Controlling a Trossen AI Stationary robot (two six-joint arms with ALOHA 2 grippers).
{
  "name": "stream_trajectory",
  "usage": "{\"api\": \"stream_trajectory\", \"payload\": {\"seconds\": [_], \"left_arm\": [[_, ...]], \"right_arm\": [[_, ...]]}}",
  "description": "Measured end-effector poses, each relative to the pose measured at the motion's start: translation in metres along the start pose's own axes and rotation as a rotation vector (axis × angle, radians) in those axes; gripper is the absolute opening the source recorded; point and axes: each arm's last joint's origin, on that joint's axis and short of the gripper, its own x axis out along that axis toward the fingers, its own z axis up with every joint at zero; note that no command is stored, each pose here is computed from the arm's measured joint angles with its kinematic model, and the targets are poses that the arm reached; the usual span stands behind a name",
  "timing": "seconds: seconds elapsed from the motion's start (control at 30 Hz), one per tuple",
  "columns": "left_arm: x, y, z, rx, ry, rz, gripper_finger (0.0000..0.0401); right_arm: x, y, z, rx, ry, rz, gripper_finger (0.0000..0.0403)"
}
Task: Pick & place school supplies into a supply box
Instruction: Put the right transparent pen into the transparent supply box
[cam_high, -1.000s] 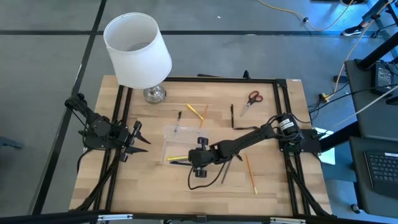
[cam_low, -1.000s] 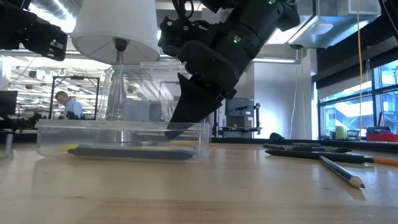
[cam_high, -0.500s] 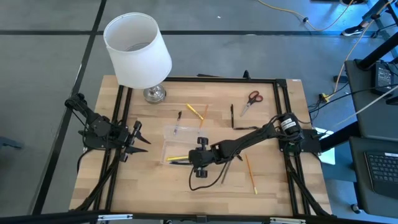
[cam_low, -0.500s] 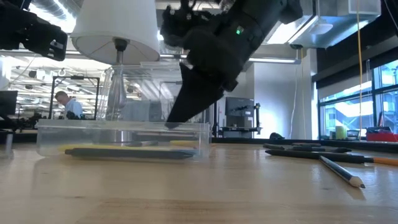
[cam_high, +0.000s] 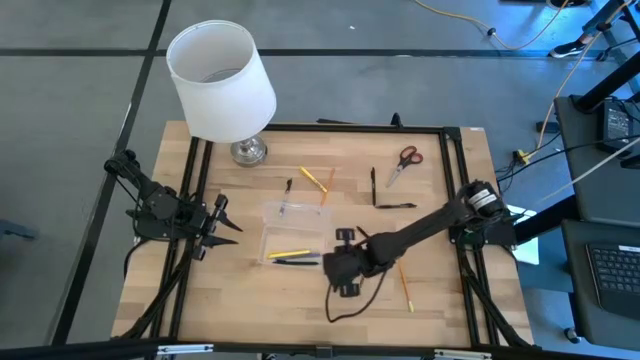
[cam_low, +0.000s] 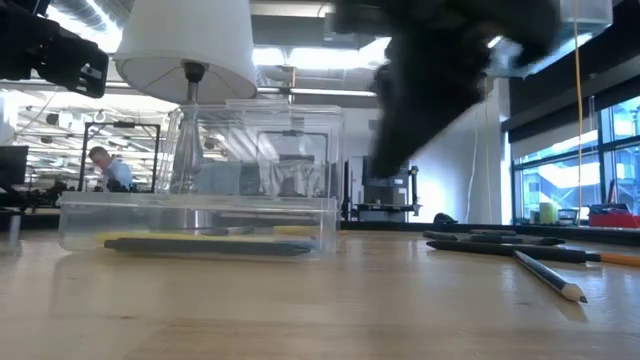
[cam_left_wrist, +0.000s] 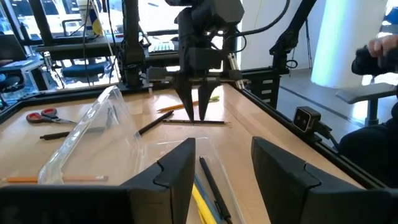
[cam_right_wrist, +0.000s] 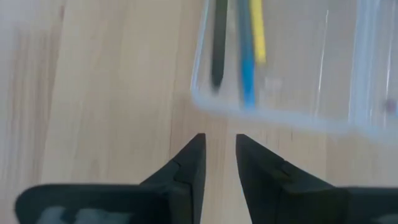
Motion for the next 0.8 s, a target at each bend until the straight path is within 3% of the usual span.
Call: {"api": "stream_trajectory", "payload": {"seconds": [0.3, 0.53, 0.8], "left_arm": [[0.000, 0.000, 0.000, 0.000, 0.000, 0.000, 0.0149], [0.000, 0.000, 0.000, 0.001, 0.000, 0.000, 0.0153], [0.000, 0.000, 0.000, 0.018, 0.001, 0.000, 0.0152]], "right_arm": [[-0.044, 0.007, -0.027, 0.022, 0.155, -0.077, 0.0092], [-0.083, -0.005, -0.045, 0.094, 0.120, -0.150, 0.0092], [-0.104, -0.037, -0.093, 0.161, 0.108, -0.179, 0.0092]]}}
